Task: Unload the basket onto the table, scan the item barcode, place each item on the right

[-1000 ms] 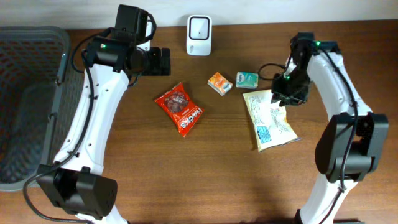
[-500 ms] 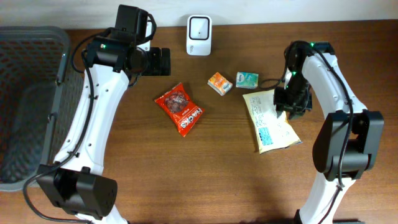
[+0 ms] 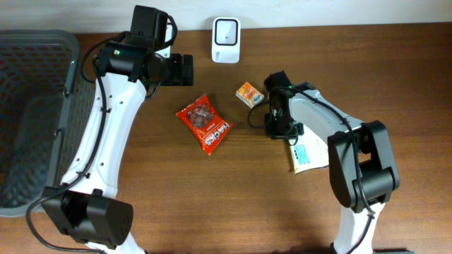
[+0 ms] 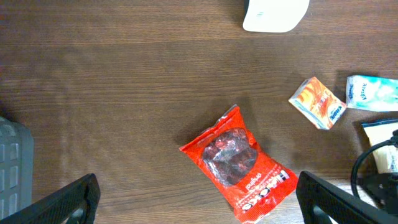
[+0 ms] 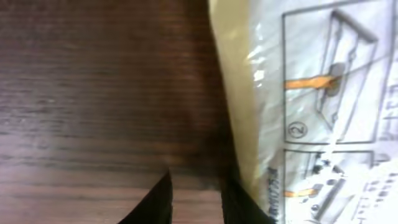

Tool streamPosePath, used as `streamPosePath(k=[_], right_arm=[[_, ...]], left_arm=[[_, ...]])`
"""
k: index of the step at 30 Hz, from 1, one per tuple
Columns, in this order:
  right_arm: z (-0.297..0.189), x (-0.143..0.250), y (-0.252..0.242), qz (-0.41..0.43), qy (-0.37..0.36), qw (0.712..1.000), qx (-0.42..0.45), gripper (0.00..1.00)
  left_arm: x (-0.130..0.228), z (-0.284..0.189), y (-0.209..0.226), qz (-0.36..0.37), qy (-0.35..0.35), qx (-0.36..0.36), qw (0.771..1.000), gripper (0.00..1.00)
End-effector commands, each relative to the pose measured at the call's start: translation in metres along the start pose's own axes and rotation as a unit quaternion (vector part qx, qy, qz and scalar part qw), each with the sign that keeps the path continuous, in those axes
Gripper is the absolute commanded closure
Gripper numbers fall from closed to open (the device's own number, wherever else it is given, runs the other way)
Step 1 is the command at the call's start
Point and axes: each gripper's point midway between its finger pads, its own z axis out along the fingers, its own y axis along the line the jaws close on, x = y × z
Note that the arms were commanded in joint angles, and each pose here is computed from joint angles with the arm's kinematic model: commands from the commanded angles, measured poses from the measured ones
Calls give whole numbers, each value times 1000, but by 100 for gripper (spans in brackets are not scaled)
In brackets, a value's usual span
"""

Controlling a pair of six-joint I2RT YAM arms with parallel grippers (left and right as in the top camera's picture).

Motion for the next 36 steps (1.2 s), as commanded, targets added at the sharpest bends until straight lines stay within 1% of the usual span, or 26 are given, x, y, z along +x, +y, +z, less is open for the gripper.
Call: streamPosePath(k=[1, 3, 5, 6, 7, 8, 9, 10, 11, 12, 14, 15, 17, 19, 22, 23, 24, 25, 27, 28, 29, 31, 32, 34, 35, 36], right_arm=[[5, -9, -58, 48, -17, 995, 84, 78], [6, -13, -98, 100, -11, 991, 88, 79], [4, -14, -130, 118, -1, 989, 90, 78], [-2, -15, -136, 125, 3, 988, 89, 78], [-12, -22, -130, 112, 3, 991, 71, 78], [-34, -43, -108, 97, -17, 995, 22, 72], [-50, -61, -87, 75, -44, 996, -21, 70], [-63, -85, -64, 46, -87, 993, -61, 69], [-70, -110, -45, 4, -143, 986, -82, 58], [-72, -122, -30, -53, -176, 980, -75, 49], [-67, -138, -8, -132, -222, 965, -45, 39], [-61, -143, -5, -157, -232, 960, -25, 38], [-42, -152, -4, -159, -236, 958, -19, 39], [-27, -142, -5, -152, -208, 966, -20, 39], [-18, -122, -9, -143, -164, 976, -21, 39], [-16, -112, -7, -144, -143, 979, -31, 39], [-13, -98, 1, -126, -114, 983, -64, 39], [-18, -76, 22, -125, -76, 980, -133, 39], [-40, -62, 34, -110, -55, 980, -158, 39], [-58, -62, 35, -115, -63, 980, -153, 38], [-75, -71, 27, -116, -88, 982, -123, 36], [-101, -102, -2, -103, -157, 982, -33, 35], [-102, -117, -6, -118, -185, 976, -11, 35], [-91, -144, 2, -182, -226, 957, -1, 34], [-79, -160, 6, -193, -246, 950, 1, 31], [-68, -170, 9, -191, -257, 947, 1, 31]], left_arm=[[0, -1, 2, 0, 0, 2, 1000, 1], [0, -1, 2, 0, 0, 2, 1000, 1], [0, -1, 2, 0, 0, 2, 1000, 1], [0, -1, 2, 0, 0, 2, 1000, 1], [0, -1, 2, 0, 0, 2, 1000, 1], [0, -1, 2, 0, 0, 2, 1000, 1], [0, -1, 2, 0, 0, 2, 1000, 1], [0, -1, 2, 0, 0, 2, 1000, 1], [0, -1, 2, 0, 0, 2, 1000, 1], [0, -1, 2, 0, 0, 2, 1000, 1], [0, -1, 2, 0, 0, 2, 1000, 1], [0, -1, 2, 0, 0, 2, 1000, 1], [0, -1, 2, 0, 0, 2, 1000, 1], [0, -1, 2, 0, 0, 2, 1000, 1], [0, -1, 2, 0, 0, 2, 1000, 1], [0, -1, 2, 0, 0, 2, 1000, 1], [0, -1, 2, 0, 0, 2, 1000, 1], [0, -1, 2, 0, 0, 2, 1000, 1], [0, -1, 1, 1, 0, 2, 1000, 1], [0, -1, 1, 1, 0, 2, 1000, 1], [0, -1, 1, 1, 0, 2, 1000, 1], [0, -1, 1, 1, 0, 2, 1000, 1], [0, -1, 1, 1, 0, 2, 1000, 1], [0, -1, 1, 1, 0, 2, 1000, 1], [0, -1, 1, 1, 0, 2, 1000, 1], [0, -1, 1, 1, 0, 2, 1000, 1]])
